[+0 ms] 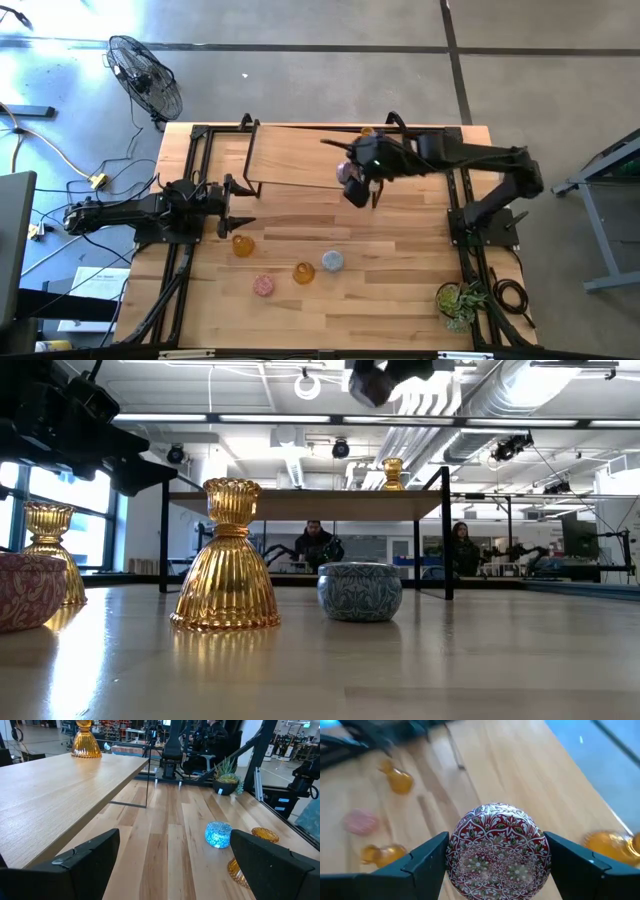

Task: Pick & Place candle stick holders
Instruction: Put the red scented candle on the shelf

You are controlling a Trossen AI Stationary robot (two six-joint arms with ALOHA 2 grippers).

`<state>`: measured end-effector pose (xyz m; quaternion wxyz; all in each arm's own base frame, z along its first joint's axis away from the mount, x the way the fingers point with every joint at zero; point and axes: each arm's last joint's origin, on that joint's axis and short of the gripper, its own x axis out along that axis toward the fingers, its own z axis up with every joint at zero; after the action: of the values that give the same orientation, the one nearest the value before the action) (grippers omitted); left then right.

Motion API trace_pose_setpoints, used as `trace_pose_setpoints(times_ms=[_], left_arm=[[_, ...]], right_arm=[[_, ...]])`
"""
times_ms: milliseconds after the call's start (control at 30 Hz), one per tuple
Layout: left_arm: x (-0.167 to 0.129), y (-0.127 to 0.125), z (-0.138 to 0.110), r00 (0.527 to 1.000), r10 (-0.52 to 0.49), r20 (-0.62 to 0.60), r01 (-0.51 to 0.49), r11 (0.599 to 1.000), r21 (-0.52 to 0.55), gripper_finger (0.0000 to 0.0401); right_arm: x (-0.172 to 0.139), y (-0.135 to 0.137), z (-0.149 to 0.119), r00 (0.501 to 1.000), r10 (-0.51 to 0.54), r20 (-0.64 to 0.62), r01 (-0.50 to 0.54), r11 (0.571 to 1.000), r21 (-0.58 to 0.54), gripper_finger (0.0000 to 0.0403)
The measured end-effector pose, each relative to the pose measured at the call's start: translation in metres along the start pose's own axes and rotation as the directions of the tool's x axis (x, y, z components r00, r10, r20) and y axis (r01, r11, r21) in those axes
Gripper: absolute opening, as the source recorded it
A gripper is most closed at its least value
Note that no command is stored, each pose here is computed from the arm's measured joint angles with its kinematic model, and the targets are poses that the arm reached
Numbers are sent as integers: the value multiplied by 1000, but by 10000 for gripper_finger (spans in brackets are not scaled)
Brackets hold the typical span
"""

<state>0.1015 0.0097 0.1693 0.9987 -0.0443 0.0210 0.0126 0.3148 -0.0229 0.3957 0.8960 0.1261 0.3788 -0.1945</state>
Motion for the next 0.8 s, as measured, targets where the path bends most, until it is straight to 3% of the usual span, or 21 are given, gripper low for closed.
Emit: trace_pose_setpoints(times_ms=[233,500,800], left_arm=[[0,0,0,1000,0,0,0,1000,0,374],[0,0,0,1000,0,0,0,1000,0,374],[0,0,0,1000,0,0,0,1000,0,374]], right_arm=[[26,-26,9,988,-37,-149,46,997,56,289],[32,-54,7,971,-49,-235,91,981,170,289],[48,-55,4,955,-55,-293,117,973,199,289]])
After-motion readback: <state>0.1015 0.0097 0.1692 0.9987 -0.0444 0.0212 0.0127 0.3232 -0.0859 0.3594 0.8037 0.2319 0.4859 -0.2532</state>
